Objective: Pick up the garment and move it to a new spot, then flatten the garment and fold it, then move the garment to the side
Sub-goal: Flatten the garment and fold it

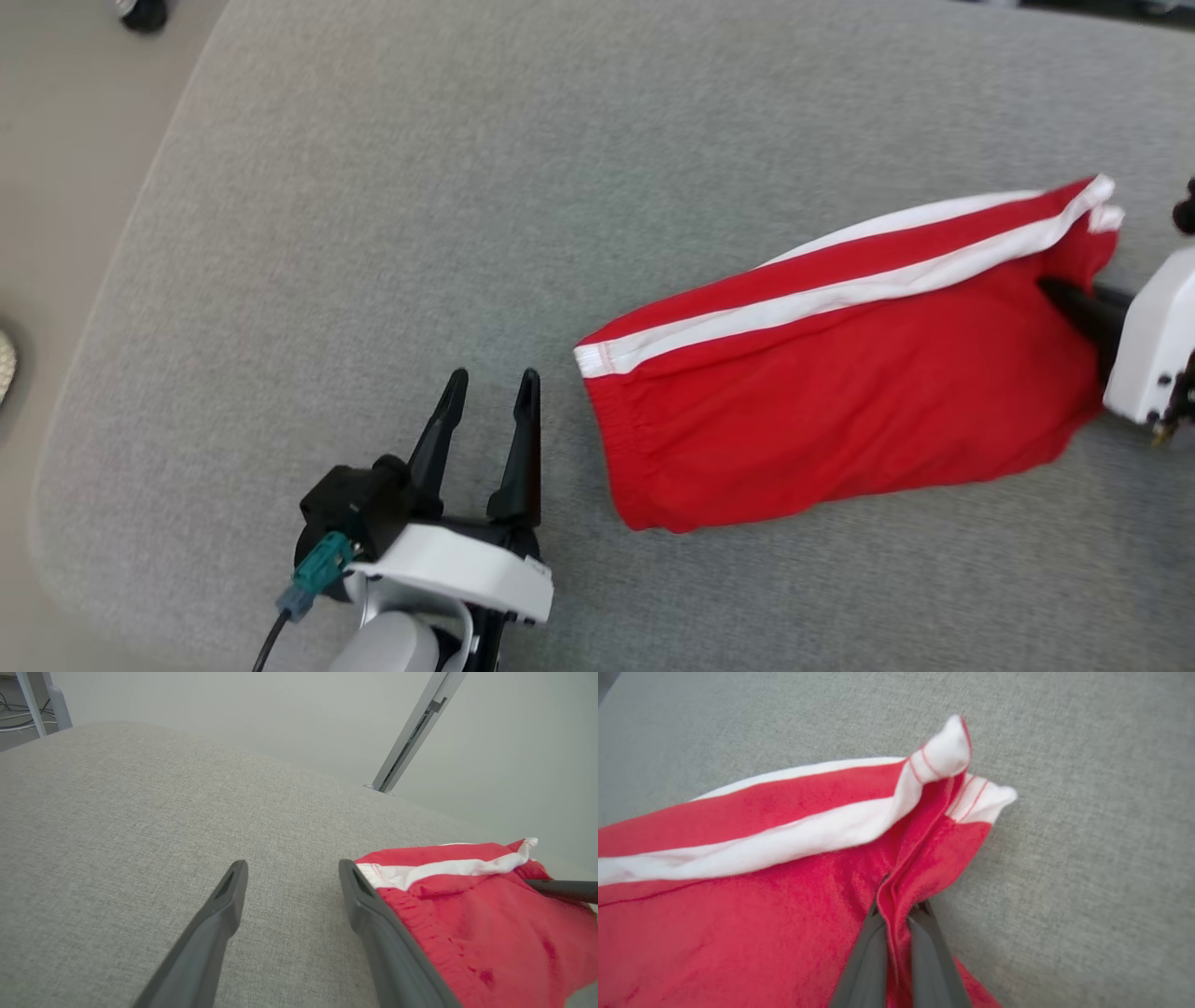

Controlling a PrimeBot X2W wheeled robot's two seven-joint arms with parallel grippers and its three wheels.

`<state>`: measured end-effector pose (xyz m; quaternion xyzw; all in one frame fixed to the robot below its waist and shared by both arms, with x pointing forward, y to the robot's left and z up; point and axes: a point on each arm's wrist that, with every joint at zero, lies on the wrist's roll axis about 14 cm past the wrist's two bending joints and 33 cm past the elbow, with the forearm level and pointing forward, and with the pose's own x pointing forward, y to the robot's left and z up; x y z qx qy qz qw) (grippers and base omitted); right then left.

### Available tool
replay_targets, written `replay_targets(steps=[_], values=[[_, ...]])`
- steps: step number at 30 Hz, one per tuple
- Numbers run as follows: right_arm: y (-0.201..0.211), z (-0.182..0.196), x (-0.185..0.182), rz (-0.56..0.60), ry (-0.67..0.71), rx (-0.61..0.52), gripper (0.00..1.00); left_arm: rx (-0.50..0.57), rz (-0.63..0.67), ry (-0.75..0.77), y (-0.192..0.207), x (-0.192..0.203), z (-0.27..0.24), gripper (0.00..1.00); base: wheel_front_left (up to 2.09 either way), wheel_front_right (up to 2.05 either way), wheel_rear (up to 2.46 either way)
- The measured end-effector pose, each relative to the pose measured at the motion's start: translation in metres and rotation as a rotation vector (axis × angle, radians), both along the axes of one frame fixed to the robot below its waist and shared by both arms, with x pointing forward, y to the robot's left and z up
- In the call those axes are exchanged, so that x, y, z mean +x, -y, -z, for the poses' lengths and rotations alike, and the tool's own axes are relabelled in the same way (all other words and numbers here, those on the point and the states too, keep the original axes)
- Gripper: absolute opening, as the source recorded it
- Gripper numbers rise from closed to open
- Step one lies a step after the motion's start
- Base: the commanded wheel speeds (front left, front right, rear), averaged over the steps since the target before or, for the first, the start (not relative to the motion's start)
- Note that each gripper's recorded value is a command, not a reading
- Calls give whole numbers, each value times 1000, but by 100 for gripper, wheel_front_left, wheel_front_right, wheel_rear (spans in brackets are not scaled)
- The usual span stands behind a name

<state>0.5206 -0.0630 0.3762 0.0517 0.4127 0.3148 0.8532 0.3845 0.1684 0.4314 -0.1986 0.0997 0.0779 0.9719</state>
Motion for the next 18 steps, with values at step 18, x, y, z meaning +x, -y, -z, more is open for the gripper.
replay_targets(steps=[18], values=[[161,-47,-68,542,84,92,0,63,161,48,22,-39,-11,100,0,0,0]])
